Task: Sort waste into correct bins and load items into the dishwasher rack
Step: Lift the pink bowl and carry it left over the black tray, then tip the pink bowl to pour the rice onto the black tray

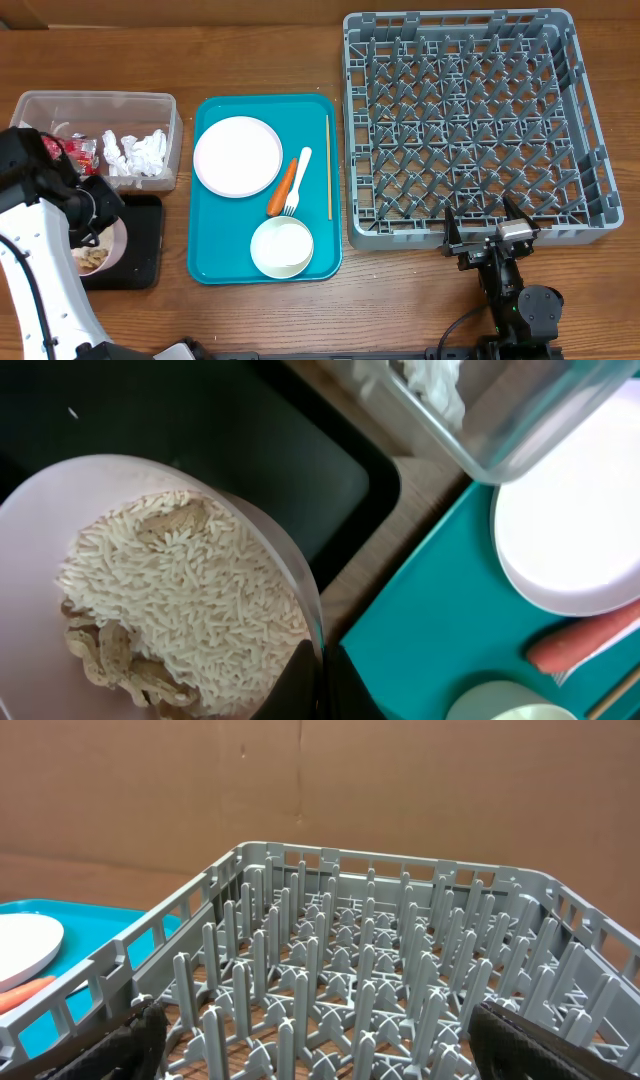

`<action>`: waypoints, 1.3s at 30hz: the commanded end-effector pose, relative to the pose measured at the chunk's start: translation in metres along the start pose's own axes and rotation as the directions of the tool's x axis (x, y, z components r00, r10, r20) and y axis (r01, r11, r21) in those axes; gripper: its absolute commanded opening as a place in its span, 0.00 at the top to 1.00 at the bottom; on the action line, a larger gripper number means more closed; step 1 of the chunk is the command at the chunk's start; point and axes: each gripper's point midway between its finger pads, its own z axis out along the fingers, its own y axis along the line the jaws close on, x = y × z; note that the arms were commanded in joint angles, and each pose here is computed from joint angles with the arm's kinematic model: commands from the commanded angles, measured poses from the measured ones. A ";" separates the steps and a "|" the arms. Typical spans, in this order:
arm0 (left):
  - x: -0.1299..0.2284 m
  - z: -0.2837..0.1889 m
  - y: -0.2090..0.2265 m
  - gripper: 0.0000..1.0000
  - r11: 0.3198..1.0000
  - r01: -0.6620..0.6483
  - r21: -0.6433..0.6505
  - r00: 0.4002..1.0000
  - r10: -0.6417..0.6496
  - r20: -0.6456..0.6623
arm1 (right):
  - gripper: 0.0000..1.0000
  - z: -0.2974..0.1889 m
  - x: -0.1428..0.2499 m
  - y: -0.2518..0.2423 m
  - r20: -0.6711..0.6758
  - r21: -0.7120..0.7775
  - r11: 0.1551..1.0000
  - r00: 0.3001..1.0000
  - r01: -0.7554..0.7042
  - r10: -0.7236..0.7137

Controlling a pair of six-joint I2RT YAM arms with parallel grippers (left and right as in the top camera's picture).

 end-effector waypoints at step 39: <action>-0.023 -0.025 -0.020 0.96 0.843 -0.198 0.500 0.973 0.107 0.204 | 0.00 0.000 0.002 0.000 0.005 0.000 1.000 1.000 0.001 -0.001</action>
